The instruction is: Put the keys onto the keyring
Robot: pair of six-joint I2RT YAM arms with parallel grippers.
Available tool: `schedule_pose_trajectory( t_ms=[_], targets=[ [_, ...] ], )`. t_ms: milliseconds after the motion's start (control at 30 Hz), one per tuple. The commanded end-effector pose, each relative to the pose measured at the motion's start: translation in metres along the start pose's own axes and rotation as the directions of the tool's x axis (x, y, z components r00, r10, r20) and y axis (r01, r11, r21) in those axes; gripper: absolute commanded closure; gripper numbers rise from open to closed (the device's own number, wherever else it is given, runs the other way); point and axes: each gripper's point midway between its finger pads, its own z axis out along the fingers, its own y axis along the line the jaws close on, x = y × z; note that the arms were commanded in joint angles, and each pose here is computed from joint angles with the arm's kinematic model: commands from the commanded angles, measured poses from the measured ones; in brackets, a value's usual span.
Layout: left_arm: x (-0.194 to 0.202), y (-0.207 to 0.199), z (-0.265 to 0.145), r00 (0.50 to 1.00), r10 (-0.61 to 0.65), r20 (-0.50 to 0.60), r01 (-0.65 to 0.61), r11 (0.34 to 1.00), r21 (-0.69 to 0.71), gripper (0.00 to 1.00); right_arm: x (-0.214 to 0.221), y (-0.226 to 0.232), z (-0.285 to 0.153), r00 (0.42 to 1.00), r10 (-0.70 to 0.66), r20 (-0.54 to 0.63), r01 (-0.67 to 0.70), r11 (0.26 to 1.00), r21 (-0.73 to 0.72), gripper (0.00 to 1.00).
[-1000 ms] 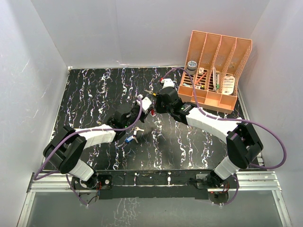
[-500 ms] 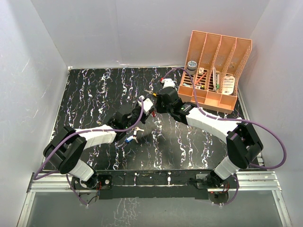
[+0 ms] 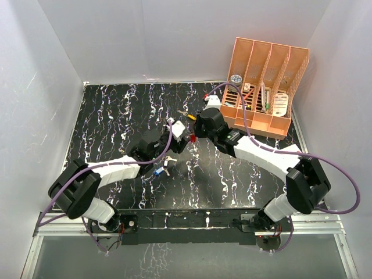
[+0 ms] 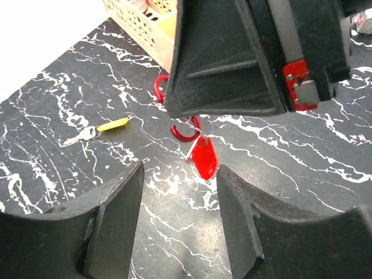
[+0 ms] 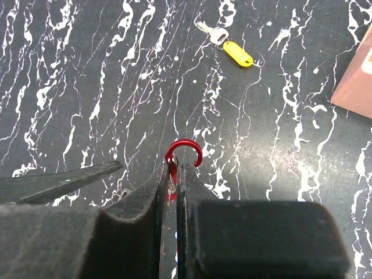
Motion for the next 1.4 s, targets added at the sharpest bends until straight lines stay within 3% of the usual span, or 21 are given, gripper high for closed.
schedule_pose_trajectory(
  t_ms=[0,133,233,467,1000,1133,1233,1367],
  targets=[
    [-0.035,0.015,-0.013,0.994,-0.029,0.105,0.039,0.995,-0.093,0.47,-0.034,0.007,-0.012,0.990,0.052,0.133,-0.050,0.999,-0.020,1.00],
    [-0.033,0.038,-0.022,0.990,-0.119,0.081,0.135,0.963,-0.234,0.43,-0.036,0.006,-0.015,0.989,0.048,0.138,-0.046,0.999,-0.018,1.00],
    [-0.017,0.042,-0.027,0.978,-0.208,0.000,0.199,0.936,-0.290,0.44,-0.036,0.006,-0.017,0.990,0.039,0.135,-0.037,0.999,-0.019,1.00],
    [0.023,0.031,-0.046,0.853,-0.515,-0.082,0.446,0.801,-0.399,0.54,-0.019,0.005,-0.015,0.998,-0.027,0.059,0.028,0.999,-0.023,1.00],
    [0.090,0.012,-0.073,0.634,-0.762,-0.133,0.657,0.621,-0.427,0.51,-0.009,0.006,-0.017,0.999,-0.042,0.022,0.043,0.998,-0.045,1.00],
    [0.090,0.030,-0.071,0.597,-0.796,-0.097,0.694,0.573,-0.436,0.41,-0.008,0.004,-0.016,0.999,-0.043,0.024,0.044,0.998,-0.033,1.00],
    [0.077,0.051,-0.059,0.615,-0.786,-0.068,0.683,0.573,-0.452,0.25,-0.011,0.002,-0.016,0.999,-0.039,0.035,0.040,0.999,-0.020,1.00],
    [0.065,0.071,-0.024,0.628,-0.773,-0.089,0.664,0.592,-0.457,0.10,-0.016,-0.008,-0.017,0.998,-0.038,0.052,0.036,0.999,0.036,1.00]
  ],
)
